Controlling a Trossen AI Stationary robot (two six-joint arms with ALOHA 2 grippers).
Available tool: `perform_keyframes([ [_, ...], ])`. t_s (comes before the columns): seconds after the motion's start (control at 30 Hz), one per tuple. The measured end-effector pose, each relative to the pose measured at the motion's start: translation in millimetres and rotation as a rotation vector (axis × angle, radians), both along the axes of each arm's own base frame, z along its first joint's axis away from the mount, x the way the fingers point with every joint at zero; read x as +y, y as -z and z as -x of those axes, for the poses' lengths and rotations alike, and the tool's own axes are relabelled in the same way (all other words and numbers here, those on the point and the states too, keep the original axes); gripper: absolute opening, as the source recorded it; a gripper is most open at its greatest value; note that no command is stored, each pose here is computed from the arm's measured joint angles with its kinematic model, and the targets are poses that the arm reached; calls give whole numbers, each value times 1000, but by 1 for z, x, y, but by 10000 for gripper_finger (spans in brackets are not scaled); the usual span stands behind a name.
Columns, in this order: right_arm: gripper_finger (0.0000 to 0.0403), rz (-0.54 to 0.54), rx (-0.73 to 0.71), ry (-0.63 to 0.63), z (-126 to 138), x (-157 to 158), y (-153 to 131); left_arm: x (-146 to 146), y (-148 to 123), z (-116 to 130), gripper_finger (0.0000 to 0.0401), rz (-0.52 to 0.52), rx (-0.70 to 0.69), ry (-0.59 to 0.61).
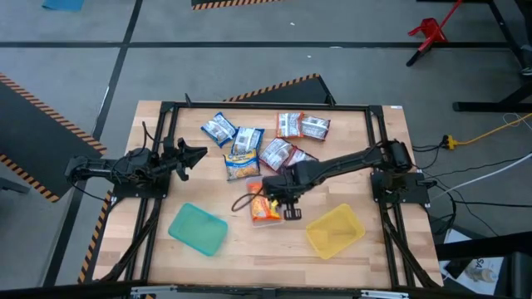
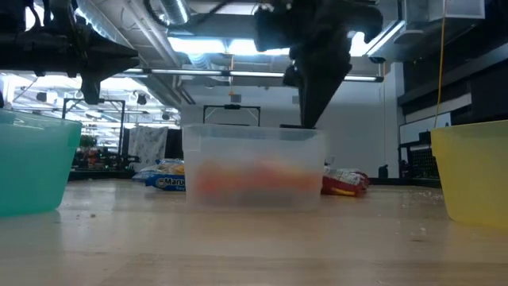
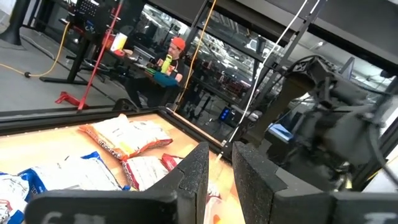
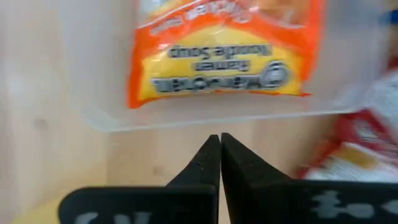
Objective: Sort Maruchan noodles
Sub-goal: Put the bottom right red noodle pack into the yellow bin
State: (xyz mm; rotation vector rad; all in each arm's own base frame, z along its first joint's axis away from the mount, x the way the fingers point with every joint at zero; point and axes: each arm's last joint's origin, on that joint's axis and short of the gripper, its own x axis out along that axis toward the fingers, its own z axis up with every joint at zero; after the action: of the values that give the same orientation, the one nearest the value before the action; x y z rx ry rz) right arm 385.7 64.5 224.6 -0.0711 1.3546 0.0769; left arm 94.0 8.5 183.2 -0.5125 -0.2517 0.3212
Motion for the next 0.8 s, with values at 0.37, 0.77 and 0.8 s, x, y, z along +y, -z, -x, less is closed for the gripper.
perform_keyframes([
  [0.37, 119, 185, 169, 186, 59, -60, -49, 0, 0, 0, 66, 5, 3, 2],
  [0.77, 272, -27, -535, 544, 152, -135, -19, 0, 0, 0, 66, 7, 0, -3],
  [0.8, 276, -44, -567, 549, 151, -140, -10, 0, 0, 0, 66, 7, -1, -3],
])
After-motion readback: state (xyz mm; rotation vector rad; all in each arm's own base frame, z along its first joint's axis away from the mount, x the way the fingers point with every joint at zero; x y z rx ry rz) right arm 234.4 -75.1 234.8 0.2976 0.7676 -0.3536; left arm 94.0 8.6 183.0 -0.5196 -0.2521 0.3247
